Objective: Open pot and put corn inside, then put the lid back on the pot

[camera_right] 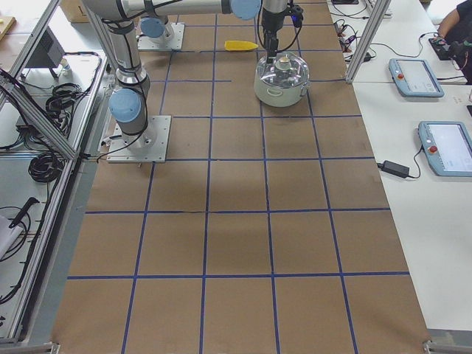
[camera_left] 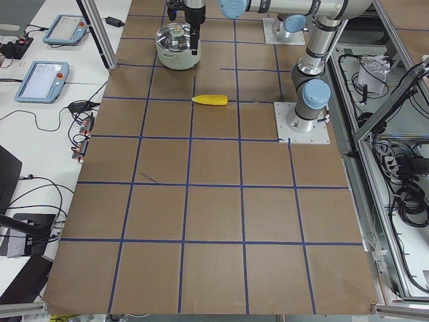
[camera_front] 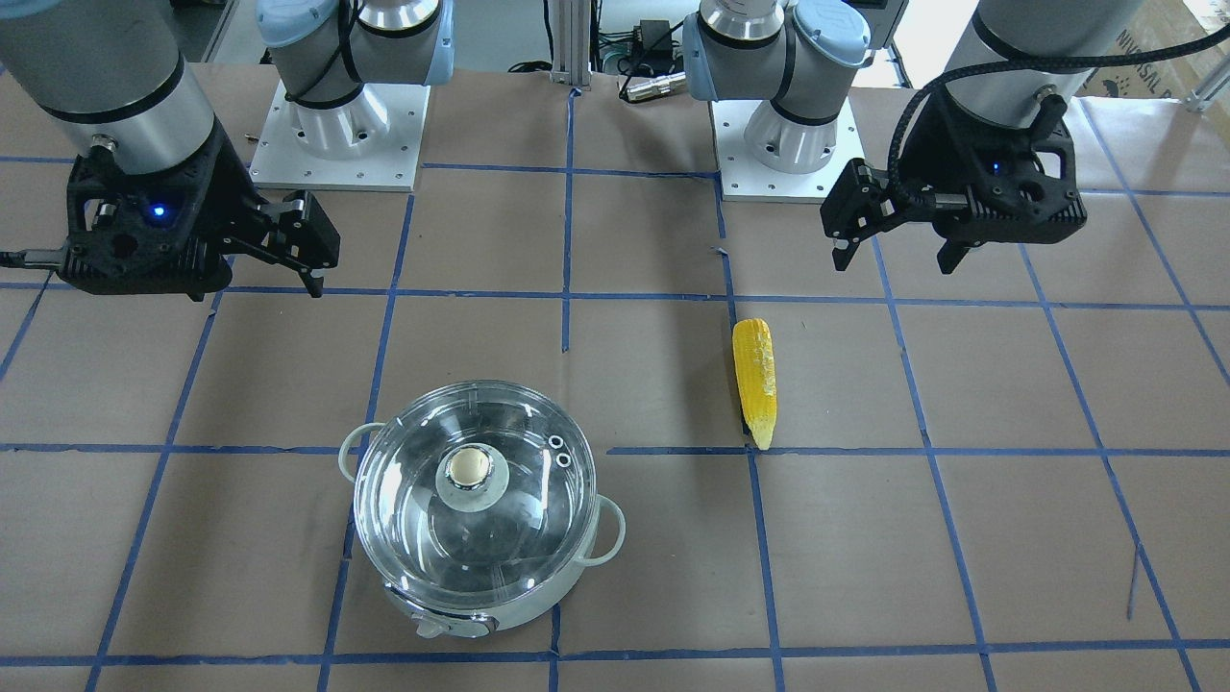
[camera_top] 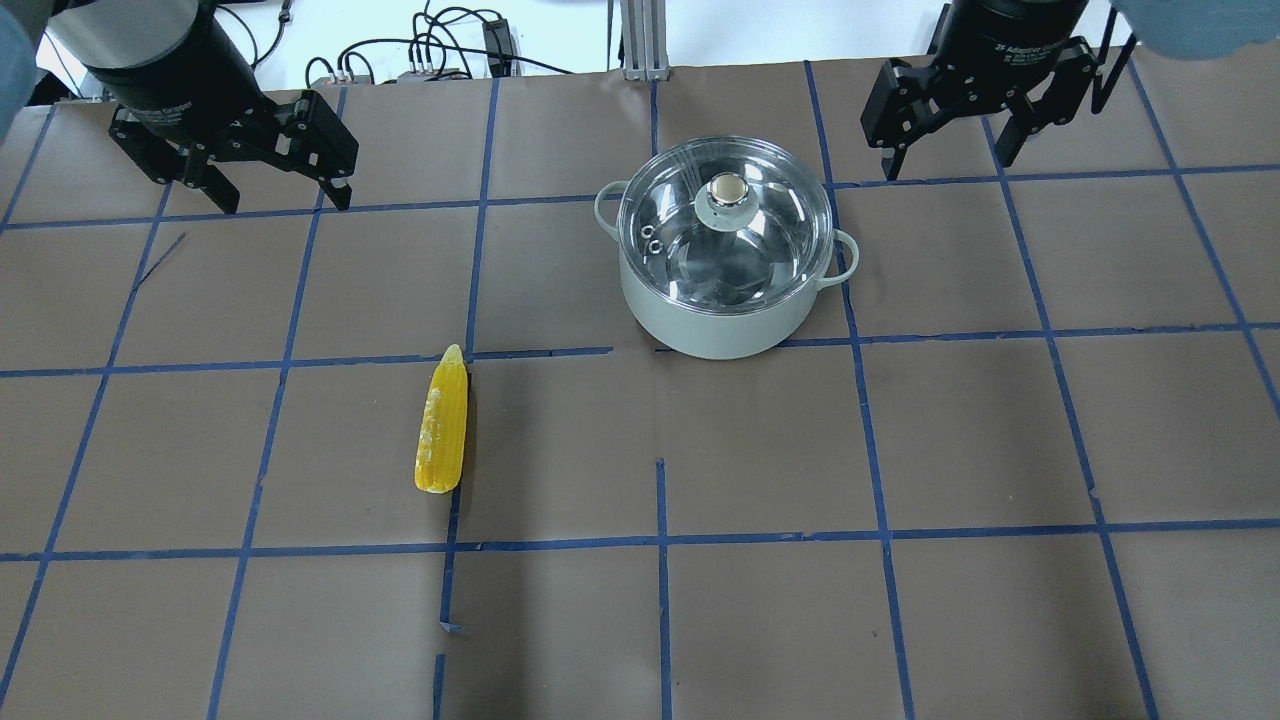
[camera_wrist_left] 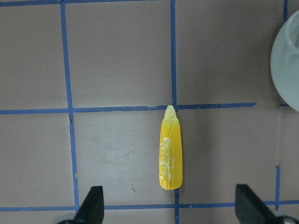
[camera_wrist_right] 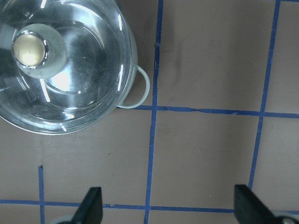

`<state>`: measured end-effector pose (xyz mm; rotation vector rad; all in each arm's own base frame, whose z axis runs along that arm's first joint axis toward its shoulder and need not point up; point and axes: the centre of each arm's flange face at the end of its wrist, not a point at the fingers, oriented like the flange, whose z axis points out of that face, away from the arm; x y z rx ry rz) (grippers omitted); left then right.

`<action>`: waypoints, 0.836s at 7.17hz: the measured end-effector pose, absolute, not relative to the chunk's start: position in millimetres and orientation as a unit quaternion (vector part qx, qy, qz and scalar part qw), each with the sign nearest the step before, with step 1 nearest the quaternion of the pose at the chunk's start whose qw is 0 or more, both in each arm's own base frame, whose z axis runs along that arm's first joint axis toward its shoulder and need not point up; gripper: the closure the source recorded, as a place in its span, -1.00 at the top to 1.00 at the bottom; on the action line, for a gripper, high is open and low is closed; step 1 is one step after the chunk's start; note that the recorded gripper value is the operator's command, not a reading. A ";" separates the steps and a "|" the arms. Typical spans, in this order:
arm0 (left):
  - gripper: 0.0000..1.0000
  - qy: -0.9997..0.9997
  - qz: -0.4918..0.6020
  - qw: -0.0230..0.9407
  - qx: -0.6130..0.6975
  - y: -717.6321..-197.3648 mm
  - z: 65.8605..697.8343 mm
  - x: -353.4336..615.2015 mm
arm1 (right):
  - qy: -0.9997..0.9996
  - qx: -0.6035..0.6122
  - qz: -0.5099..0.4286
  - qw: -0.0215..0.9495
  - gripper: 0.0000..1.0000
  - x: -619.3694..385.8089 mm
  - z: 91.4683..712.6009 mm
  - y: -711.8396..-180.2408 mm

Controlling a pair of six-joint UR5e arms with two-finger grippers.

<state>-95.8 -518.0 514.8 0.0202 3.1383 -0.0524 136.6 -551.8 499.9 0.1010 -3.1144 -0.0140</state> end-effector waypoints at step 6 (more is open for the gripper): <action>1.00 1.000 -0.017 -0.001 0.005 -518.1 514.9 -96.1 | -0.998 0.052 0.037 0.005 0.91 259.8 429.5 -607.6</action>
